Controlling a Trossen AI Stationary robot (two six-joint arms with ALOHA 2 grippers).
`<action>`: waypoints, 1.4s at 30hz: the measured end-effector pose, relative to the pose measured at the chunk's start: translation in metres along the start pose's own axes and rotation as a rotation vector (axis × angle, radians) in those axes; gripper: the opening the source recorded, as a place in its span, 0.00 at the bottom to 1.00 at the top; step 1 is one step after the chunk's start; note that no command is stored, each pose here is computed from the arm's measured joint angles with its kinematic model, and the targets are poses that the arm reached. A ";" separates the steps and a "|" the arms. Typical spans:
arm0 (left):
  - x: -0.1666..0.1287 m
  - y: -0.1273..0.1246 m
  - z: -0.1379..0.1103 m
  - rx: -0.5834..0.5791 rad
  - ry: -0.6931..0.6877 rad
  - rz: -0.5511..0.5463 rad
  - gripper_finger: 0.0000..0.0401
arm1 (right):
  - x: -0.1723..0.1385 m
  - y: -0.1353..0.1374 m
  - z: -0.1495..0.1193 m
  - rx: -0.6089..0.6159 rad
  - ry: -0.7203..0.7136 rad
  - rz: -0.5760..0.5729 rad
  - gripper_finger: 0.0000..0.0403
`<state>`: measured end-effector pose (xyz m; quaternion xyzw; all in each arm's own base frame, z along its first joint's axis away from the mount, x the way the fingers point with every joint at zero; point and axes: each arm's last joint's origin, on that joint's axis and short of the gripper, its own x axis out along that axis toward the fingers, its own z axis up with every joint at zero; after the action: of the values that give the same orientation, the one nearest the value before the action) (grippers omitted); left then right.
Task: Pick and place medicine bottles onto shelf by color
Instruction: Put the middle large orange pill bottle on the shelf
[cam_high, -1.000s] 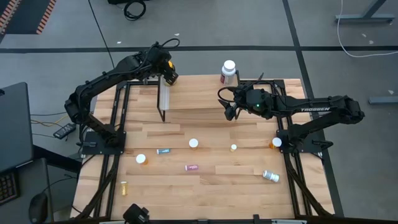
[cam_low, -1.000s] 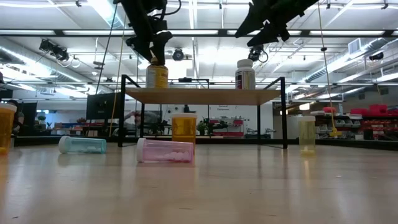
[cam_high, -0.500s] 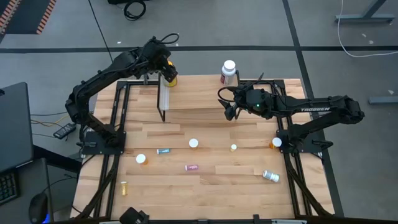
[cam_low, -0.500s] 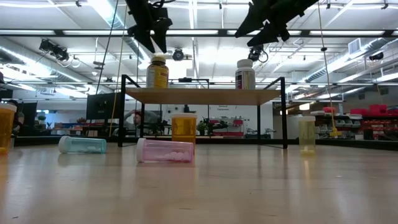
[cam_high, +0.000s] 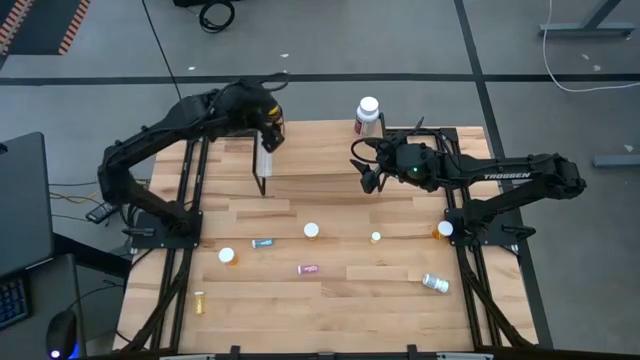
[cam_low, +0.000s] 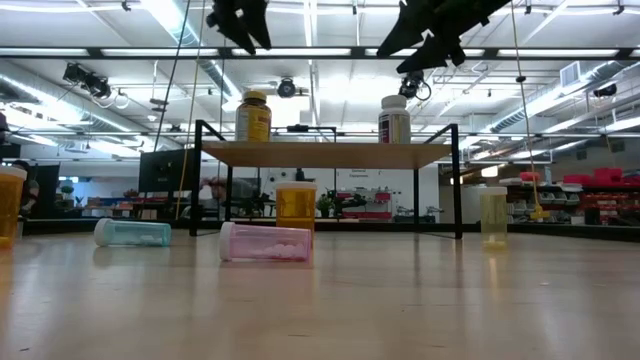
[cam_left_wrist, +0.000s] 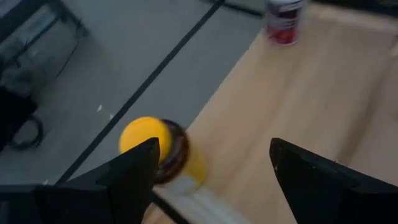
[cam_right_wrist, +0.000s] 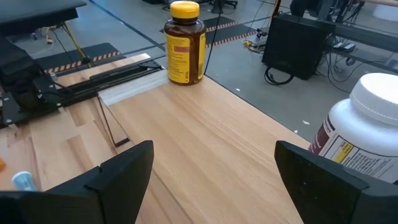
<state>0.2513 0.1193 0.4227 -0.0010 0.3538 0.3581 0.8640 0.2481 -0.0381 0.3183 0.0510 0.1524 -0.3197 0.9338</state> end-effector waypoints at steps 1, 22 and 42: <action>-0.005 -0.004 -0.004 0.000 -0.027 -0.013 0.78 | 0.000 0.000 0.000 -0.007 0.000 0.000 0.86; -0.031 -0.043 -0.180 -0.246 -0.512 -0.354 0.78 | -0.008 0.013 0.014 0.021 -0.109 0.259 0.86; -0.016 -0.089 -0.234 -0.087 -0.533 -0.598 0.78 | 0.036 0.111 -0.077 -0.139 0.173 0.348 0.86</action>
<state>0.1554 -0.0165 0.2350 -0.0475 0.0858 0.0931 0.9908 0.3239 0.0433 0.2337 0.0393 0.2429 -0.1367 0.9596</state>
